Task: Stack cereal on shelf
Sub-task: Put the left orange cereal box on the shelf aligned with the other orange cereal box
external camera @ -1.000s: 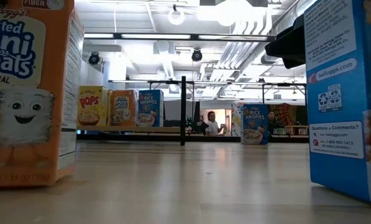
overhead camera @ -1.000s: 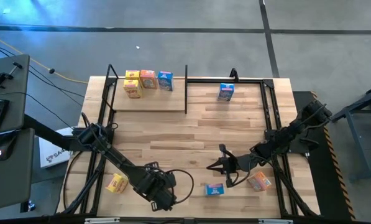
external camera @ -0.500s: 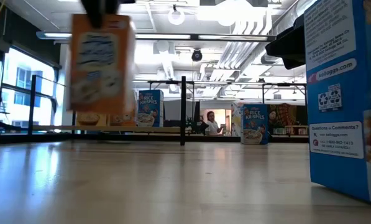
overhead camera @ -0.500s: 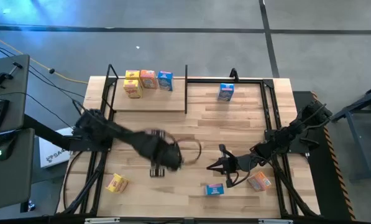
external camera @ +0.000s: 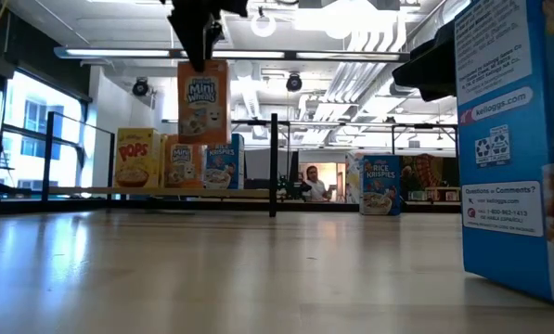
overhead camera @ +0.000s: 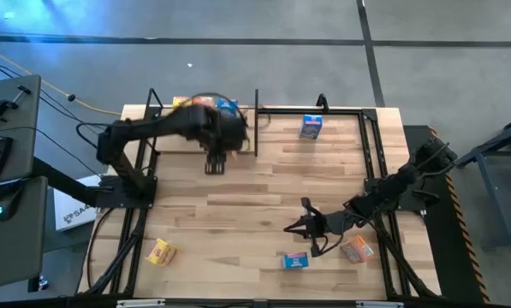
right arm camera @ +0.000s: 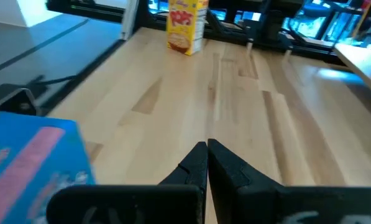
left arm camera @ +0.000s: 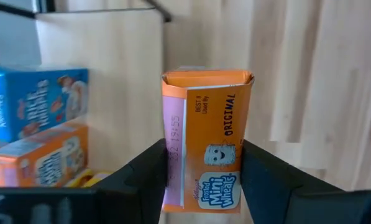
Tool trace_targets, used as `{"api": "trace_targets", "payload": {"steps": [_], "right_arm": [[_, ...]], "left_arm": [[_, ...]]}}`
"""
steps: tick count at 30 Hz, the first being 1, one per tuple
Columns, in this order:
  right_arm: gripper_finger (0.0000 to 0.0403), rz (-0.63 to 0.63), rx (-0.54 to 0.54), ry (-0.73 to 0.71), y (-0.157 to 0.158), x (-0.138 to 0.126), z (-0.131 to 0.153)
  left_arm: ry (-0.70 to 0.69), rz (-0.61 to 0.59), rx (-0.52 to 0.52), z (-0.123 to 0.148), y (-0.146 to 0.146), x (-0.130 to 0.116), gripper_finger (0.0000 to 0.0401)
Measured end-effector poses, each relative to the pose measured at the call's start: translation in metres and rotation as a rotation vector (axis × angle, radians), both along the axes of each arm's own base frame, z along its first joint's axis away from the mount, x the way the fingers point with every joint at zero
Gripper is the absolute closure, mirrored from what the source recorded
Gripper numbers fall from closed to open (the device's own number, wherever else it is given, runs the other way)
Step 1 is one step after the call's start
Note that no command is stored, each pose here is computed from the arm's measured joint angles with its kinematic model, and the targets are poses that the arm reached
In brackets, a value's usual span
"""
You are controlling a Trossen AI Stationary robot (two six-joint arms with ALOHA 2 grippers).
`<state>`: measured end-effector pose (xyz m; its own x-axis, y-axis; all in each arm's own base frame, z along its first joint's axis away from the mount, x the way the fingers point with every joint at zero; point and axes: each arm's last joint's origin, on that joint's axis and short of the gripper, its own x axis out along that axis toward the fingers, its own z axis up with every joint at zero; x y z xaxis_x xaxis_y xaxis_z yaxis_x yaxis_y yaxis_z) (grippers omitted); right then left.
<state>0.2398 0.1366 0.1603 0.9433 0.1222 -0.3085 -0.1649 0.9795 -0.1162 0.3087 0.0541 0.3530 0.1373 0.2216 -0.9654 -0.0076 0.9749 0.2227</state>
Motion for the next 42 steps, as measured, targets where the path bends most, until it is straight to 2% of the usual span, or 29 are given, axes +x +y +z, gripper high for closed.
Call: {"api": "trace_targets", "payload": {"steps": [4,8,14,18,22,32,42], "right_arm": [[0.0403,-0.027,-0.025,-0.001,-0.009,0.005,0.0],[0.0403,-0.027,-0.028,0.005,-0.02,0.011,0.0],[0.0403,-0.053,-0.028,-0.002,-0.04,0.02,0.001],[0.0403,-0.059,-0.019,-0.028,-0.054,0.026,0.004],[0.0403,-0.055,-0.011,-0.047,-0.064,0.03,0.006],[0.0403,-0.077,-0.006,-0.059,-0.077,0.034,0.007],[0.0403,-0.072,-0.004,-0.059,-0.077,0.034,0.007]], "left_arm": [[-0.007,0.016,-0.013,0.002,0.032,-0.008,0.0248],[0.018,0.023,-0.007,-0.011,0.055,-0.022,0.0265],[0.014,0.03,0.014,-0.04,0.077,-0.053,0.0269],[0.009,0.052,0.031,-0.048,0.092,-0.073,0.0269],[0.013,0.064,0.048,-0.053,0.107,-0.082,0.027],[0.045,0.087,0.075,-0.062,0.131,-0.087,0.0265],[0.019,0.082,0.11,-0.063,0.135,-0.083,0.02]]}}
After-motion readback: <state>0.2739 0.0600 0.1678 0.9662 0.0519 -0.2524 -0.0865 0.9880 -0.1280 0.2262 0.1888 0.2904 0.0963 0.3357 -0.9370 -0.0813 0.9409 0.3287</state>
